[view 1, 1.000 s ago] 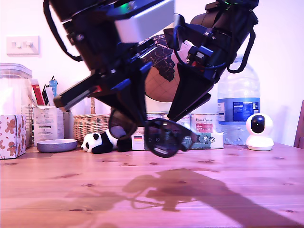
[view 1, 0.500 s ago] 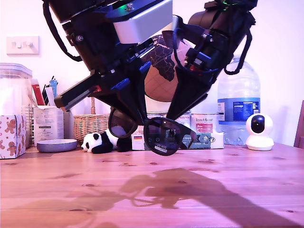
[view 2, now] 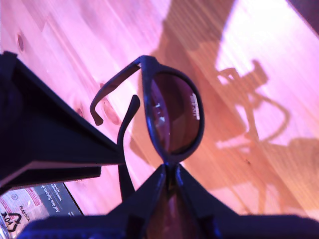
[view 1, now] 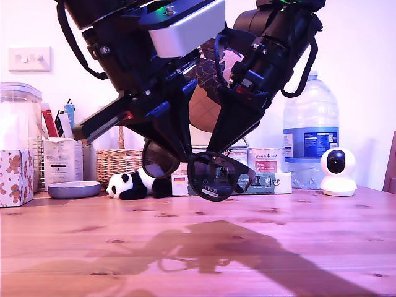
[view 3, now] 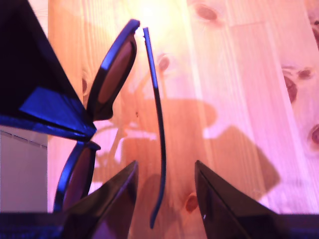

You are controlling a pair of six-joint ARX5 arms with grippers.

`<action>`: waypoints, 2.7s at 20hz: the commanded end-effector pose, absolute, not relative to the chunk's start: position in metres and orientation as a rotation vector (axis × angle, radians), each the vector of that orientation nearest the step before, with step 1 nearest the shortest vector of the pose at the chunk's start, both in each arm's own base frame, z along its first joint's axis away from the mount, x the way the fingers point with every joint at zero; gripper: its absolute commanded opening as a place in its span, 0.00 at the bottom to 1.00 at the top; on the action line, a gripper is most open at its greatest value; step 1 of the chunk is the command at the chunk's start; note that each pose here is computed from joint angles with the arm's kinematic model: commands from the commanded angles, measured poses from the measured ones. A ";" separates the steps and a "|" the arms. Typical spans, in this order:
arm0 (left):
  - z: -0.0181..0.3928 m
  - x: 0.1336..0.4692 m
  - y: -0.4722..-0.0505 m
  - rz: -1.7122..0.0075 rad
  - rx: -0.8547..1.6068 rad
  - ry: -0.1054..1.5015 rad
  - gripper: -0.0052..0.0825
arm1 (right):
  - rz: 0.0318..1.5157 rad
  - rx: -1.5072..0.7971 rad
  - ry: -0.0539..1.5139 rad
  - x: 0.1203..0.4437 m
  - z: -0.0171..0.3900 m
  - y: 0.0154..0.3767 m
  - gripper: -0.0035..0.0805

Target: Pick up the sunglasses and open them, then place them back on the table

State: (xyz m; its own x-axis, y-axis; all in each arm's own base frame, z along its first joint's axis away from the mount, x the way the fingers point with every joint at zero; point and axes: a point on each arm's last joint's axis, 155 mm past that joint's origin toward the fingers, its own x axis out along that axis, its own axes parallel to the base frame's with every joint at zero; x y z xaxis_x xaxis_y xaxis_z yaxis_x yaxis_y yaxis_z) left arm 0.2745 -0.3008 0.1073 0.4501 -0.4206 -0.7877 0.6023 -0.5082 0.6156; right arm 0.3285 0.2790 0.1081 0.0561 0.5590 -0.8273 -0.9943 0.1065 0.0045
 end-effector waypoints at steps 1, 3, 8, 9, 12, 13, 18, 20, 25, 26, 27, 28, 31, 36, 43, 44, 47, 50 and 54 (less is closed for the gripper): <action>0.105 0.272 -0.299 -1.266 1.692 0.155 0.04 | 1.352 -0.709 0.815 0.328 0.096 0.281 0.42; 0.105 0.272 -0.300 -1.264 1.692 0.152 0.04 | 1.355 -0.706 0.831 0.328 0.090 0.281 0.42; 0.105 0.272 -0.300 -1.264 1.686 0.156 0.04 | 1.344 -0.718 0.853 0.333 0.077 0.280 0.42; 0.105 0.272 -0.300 -1.264 1.684 0.156 0.04 | 1.338 -0.721 0.847 0.335 0.077 0.280 0.42; 0.105 0.270 -0.301 -1.275 1.677 0.153 0.04 | 1.313 -0.736 0.844 0.340 0.076 0.278 0.42; 0.104 0.269 -0.302 -1.285 1.672 0.151 0.04 | 1.309 -0.739 0.827 0.344 0.077 0.280 0.42; 0.103 0.266 -0.302 -1.300 1.663 0.152 0.04 | 1.254 -0.780 0.798 0.358 0.078 0.278 0.42; 0.103 0.265 -0.303 -1.302 1.663 0.150 0.04 | 1.231 -0.797 0.787 0.364 0.078 0.276 0.42; 0.103 0.258 -0.309 -1.317 1.662 0.136 0.04 | 1.203 -0.811 0.741 0.375 0.082 0.279 0.42; 0.103 0.257 -0.310 -1.321 1.663 0.133 0.04 | 1.188 -0.816 0.731 0.379 0.083 0.280 0.42; 0.103 0.256 -0.311 -1.324 1.663 0.130 0.04 | 1.179 -0.818 0.722 0.382 0.084 0.280 0.42; 0.103 0.255 -0.312 -1.327 1.663 0.128 0.04 | 1.169 -0.807 0.719 0.383 0.085 0.281 0.42; 0.103 0.251 -0.315 -1.333 1.660 0.123 0.04 | 1.161 -0.807 0.711 0.386 0.087 0.282 0.42; 0.103 0.247 -0.318 -1.344 1.663 0.112 0.04 | 1.104 -0.778 0.682 0.399 0.093 0.285 0.42; 0.103 0.246 -0.319 -1.347 1.660 0.109 0.04 | 1.051 -0.729 0.652 0.410 0.102 0.292 0.42; 0.103 0.246 -0.319 -1.347 1.659 0.110 0.04 | 1.050 -0.726 0.645 0.411 0.103 0.293 0.42; 0.103 0.246 -0.319 -1.347 1.657 0.111 0.04 | 1.047 -0.718 0.625 0.413 0.106 0.298 0.42; 0.103 0.246 -0.319 -1.346 1.654 0.113 0.04 | 1.019 -0.669 0.627 0.417 0.110 0.301 0.42; 0.103 0.246 -0.319 -1.344 1.655 0.115 0.04 | 1.020 -0.670 0.664 0.413 0.105 0.296 0.42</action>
State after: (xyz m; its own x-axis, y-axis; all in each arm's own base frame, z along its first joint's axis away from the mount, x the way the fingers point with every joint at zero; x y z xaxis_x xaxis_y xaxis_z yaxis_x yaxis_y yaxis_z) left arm 0.2539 -0.3193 0.1076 0.4080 -0.4634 -0.7867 0.5915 -0.5222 0.6143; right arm 0.4128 0.2937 0.1032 0.3710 0.5276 -0.7641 -0.9112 0.3656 -0.1900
